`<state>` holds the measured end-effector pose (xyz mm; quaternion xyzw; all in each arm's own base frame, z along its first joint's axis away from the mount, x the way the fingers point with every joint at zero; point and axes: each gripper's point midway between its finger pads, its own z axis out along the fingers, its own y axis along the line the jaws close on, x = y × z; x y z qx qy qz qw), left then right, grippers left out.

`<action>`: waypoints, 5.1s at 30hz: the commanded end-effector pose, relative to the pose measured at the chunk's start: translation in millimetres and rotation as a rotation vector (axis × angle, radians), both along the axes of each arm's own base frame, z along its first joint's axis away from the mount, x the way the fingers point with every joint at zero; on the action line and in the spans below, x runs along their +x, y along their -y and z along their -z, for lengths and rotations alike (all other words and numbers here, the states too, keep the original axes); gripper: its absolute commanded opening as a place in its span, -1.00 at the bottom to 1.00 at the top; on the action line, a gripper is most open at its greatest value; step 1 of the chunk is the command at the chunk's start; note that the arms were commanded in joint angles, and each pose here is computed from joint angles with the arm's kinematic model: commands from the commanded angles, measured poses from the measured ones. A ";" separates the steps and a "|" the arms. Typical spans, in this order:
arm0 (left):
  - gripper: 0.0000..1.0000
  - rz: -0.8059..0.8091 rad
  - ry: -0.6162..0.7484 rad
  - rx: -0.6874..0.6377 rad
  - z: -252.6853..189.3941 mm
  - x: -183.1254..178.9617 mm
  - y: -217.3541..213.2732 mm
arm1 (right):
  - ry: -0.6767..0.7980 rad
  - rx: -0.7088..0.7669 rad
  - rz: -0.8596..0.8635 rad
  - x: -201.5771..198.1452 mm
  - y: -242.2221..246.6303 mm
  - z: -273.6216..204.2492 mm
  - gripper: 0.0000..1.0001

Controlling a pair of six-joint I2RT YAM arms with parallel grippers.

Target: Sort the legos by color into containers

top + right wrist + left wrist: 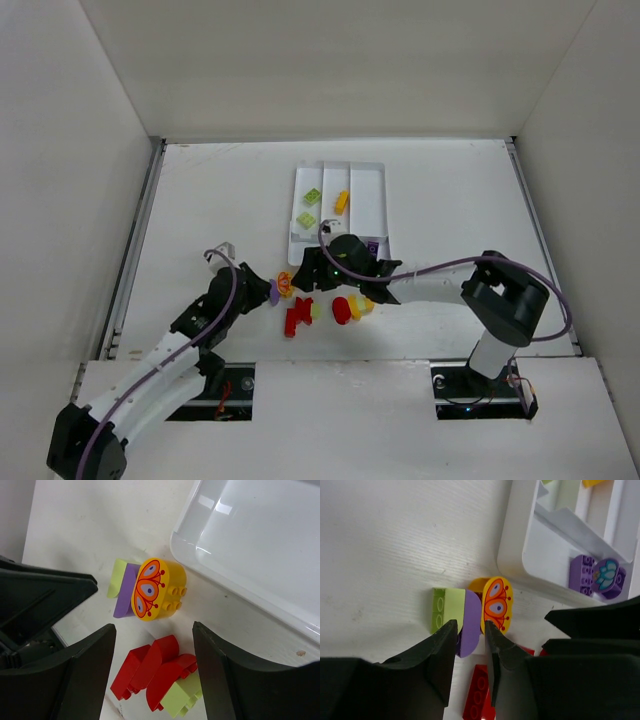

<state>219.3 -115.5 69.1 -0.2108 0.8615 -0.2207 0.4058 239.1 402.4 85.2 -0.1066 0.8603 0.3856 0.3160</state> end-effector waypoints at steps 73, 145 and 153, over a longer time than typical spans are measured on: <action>-0.48 0.038 -0.060 0.398 41.3 -9.0 22.6 | 0.063 0.099 0.048 14.7 18.8 -37.9 0.38; -0.16 0.401 0.307 0.116 -116.9 -36.0 130.4 | -0.066 0.510 -0.055 -8.0 23.2 -103.0 -0.25; 0.17 0.395 0.351 0.077 -135.2 -36.0 125.2 | -0.061 0.504 -0.001 7.9 40.3 -98.2 -0.26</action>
